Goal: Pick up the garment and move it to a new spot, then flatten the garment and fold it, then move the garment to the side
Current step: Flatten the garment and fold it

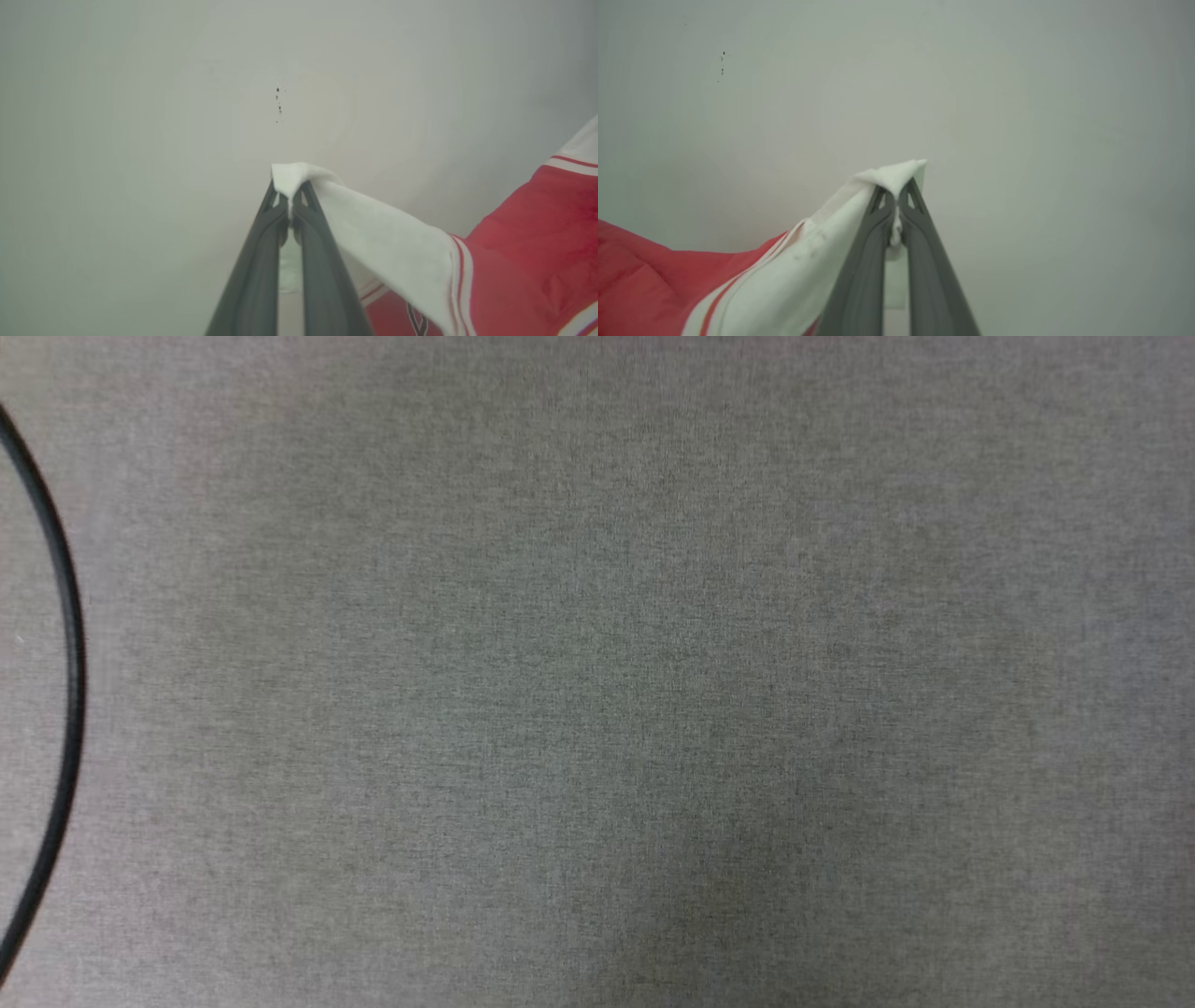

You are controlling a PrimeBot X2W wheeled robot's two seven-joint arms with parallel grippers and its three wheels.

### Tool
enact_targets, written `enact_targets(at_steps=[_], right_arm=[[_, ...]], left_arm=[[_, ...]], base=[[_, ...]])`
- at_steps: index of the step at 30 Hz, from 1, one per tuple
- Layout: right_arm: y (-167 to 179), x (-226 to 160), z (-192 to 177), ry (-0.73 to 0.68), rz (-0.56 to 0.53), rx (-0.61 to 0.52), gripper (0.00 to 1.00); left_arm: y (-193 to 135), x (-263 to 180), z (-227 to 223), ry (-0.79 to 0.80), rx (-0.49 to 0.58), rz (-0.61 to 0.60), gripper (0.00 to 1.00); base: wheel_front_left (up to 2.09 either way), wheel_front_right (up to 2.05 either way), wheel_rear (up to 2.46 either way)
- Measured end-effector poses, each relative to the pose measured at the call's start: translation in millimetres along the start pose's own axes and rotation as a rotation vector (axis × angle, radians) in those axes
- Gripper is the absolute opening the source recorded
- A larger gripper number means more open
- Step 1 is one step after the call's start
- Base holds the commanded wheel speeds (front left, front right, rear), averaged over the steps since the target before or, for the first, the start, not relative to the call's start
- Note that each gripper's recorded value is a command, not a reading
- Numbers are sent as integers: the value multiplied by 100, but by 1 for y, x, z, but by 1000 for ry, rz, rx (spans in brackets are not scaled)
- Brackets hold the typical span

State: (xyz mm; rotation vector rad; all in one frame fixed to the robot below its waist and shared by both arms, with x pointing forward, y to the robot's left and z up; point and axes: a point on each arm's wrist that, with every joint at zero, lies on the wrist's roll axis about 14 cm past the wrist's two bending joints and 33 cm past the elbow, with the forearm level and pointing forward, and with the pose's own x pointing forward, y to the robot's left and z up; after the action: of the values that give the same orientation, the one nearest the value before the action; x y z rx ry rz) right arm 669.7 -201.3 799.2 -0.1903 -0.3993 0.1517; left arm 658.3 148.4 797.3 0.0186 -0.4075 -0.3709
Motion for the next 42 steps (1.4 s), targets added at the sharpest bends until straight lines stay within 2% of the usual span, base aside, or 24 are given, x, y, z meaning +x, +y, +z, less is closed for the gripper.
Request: enact_targets(at_steps=[5,10,18,22,29,36,42], right_arm=[[2,15,-14,10,-7,3,0],[23,19,-46,49,39,8,0],[52,-17,-121,171,106,70,0],[68,-52,-155,241,137,116,0],[81,-134,-193,352,166,169,0],[85,-218,-206,451,152,232,0],[79,-286,-211,535,92,300,0]], left_arm=[[19,4,-16,8,-11,45,0],[29,-5,-46,47,-22,68,0],[29,-53,-126,177,-73,94,0],[22,-89,-157,227,-129,112,0],[8,-161,-183,294,-194,156,0],[-9,-246,-192,390,-229,226,0],[-31,-315,-195,473,-286,286,0]], base=[[0,0,0],[0,0,0],[0,0,0],[0,0,0],[0,0,0],[0,0,0],[0,0,0]])
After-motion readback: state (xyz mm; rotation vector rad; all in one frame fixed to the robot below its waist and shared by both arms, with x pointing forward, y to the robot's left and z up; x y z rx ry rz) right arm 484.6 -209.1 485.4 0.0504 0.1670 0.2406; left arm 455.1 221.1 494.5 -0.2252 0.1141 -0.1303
